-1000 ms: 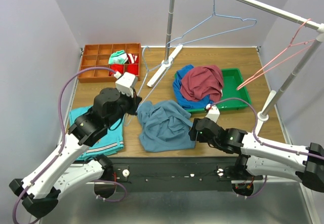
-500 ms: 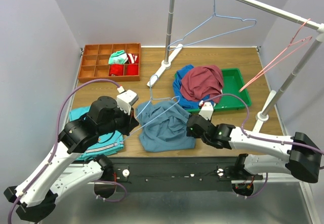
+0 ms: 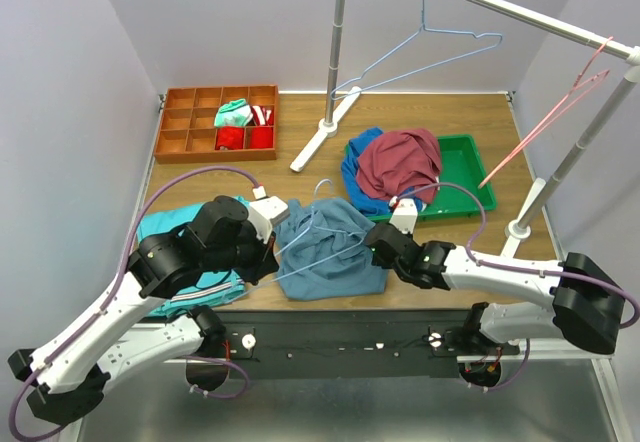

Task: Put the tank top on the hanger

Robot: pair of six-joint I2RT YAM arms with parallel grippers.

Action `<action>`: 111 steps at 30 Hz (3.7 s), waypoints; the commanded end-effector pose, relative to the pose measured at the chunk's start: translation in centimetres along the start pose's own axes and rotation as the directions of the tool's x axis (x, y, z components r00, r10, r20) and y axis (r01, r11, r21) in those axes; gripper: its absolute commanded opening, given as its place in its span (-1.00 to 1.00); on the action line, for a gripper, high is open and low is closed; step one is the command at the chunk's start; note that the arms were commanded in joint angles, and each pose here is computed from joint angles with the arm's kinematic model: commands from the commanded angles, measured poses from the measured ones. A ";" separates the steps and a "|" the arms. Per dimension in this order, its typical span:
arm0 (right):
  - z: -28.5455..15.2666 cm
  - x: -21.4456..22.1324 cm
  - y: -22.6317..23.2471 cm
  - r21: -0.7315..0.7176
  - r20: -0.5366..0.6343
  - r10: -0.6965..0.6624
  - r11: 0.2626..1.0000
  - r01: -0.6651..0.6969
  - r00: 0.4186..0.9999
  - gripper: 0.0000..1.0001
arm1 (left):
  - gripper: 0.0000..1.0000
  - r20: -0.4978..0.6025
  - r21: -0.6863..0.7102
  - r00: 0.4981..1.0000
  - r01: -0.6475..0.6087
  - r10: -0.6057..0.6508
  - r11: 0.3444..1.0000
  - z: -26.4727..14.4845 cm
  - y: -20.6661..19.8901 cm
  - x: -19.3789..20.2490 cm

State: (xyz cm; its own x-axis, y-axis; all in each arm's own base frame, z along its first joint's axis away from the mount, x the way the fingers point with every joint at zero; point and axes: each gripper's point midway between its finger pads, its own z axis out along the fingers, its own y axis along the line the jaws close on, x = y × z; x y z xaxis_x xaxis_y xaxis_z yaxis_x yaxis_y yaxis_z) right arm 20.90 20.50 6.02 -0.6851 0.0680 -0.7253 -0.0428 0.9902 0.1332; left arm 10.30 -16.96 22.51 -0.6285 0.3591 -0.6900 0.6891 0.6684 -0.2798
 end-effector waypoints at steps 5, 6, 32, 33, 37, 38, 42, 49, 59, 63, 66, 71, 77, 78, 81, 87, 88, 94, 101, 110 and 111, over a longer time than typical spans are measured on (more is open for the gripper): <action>0.4 -1.4 -0.3 0.032 0.045 -0.022 0.999 0.021 0.999 -0.50 | -1.00 -0.076 0.052 0.995 -0.066 0.070 0.996 0.8 -1.6 0.6; 0.3 -1.7 -0.2 0.028 0.048 -0.024 0.999 0.023 0.999 -0.56 | -1.00 -0.081 0.052 0.994 -0.071 0.075 0.996 0.9 -1.7 0.6; -5.9 -8.6 2.4 -0.105 0.116 -0.019 0.994 0.031 0.993 -0.92 | -1.00 0.073 0.161 0.995 -0.082 0.071 0.984 4.1 -5.2 -4.8; -6.2 -8.9 2.4 -0.110 0.122 -0.011 0.994 0.025 0.992 -0.92 | -1.00 0.105 0.161 0.993 -0.079 0.063 0.984 4.2 -5.3 -5.5; -7.1 -9.5 1.9 -0.107 0.132 -0.006 0.994 0.020 0.991 -0.91 | -1.00 0.182 0.172 0.983 -0.056 0.024 0.983 5.2 -5.8 -6.9; -7.3 -9.8 1.9 -0.106 0.136 -0.001 0.994 0.016 0.991 -0.91 | -1.00 0.179 0.172 0.984 -0.046 0.014 0.984 5.9 -5.7 -6.6; -8.1 -10.2 1.2 -0.101 0.149 0.003 0.995 0.012 0.989 -0.91 | -1.00 0.222 0.165 0.974 0.001 -0.038 0.986 8.0 -6.3 -7.4; -9.1 -9.9 0.0 -0.098 0.144 -0.001 0.995 0.016 0.990 -0.84 | -1.00 0.305 0.098 0.950 0.034 -0.062 0.995 11.1 -6.0 -7.4; -11.1 -9.3 0.8 -0.269 0.158 -0.011 0.962 0.053 0.987 0.07 | -1.00 0.331 0.075 0.943 0.001 -0.025 0.997 14.4 -5.0 -6.1; -12.0 -10.3 2.6 -0.362 0.203 -0.026 0.927 0.100 0.979 0.16 | -1.00 0.290 0.078 0.957 -0.035 0.010 0.996 15.4 -5.1 -5.3; -11.7 -10.8 4.0 -0.386 0.221 -0.061 0.911 0.145 0.973 0.20 | -1.00 0.284 0.093 0.958 -0.055 0.026 0.994 15.5 -5.4 -5.1; -9.6 -11.8 4.1 -0.283 0.249 -0.098 0.944 0.169 0.963 0.22 | -1.00 0.251 0.125 0.966 -0.090 0.056 0.988 15.6 -6.0 -4.4; -7.6 -12.4 3.9 -0.190 0.276 -0.104 0.969 0.160 0.955 0.22 | -1.00 0.225 0.174 0.972 -0.111 0.070 0.978 15.6 -6.7 -3.5; -7.5 -12.5 3.9 -0.185 0.282 -0.102 0.970 0.159 0.954 0.22 | -1.00 0.220 0.173 0.973 -0.114 0.074 0.978 15.7 -6.7 -3.4; -7.1 -12.6 3.7 -0.163 0.301 -0.105 0.974 0.160 0.948 0.19 | -1.00 0.210 0.181 0.974 -0.124 0.085 0.976 15.7 -6.8 -3.1; -6.2 -11.9 3.7 -0.166 0.299 -0.096 0.975 0.151 0.949 0.18 | -1.00 0.210 0.176 0.973 -0.131 0.093 0.976 15.7 -6.7 -3.0; -6.2 -11.8 4.0 -0.180 0.296 -0.090 0.973 0.148 0.951 0.17 | -1.00 0.208 0.178 0.973 -0.134 0.096 0.975 15.8 -6.7 -3.0; -4.8 -9.8 4.3 -0.188 0.243 -0.091 0.972 0.139 0.966 -0.03 | -1.00 0.207 0.169 0.974 -0.131 0.094 0.977 16.2 -6.7 -3.3; -4.4 -8.8 2.7 -0.154 0.240 -0.048 0.984 0.087 0.970 -0.74 | -0.98 0.202 0.131 0.978 -0.090 0.062 0.987 16.3 -6.2 -3.7; -3.9 -8.7 1.5 -0.097 0.252 0.000 0.995 0.025 0.968 -0.99 | -0.08 0.242 0.011 0.968 0.061 -0.062 0.998 14.8 -4.0 -4.8; -3.8 -8.6 1.3 -0.083 0.251 0.001 0.996 0.020 0.968 -0.99 | -0.07 0.255 -0.004 0.964 0.080 -0.076 0.997 14.4 -3.7 -5.0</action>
State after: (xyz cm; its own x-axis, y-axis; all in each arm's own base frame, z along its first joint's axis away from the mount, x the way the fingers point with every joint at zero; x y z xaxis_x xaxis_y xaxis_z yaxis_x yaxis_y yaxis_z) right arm 24.03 22.02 16.67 -0.4638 0.0661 -0.8835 -0.2049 0.9622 0.1796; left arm 14.32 -31.84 14.41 -0.5550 0.2602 -0.7901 0.7323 0.6034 -0.3157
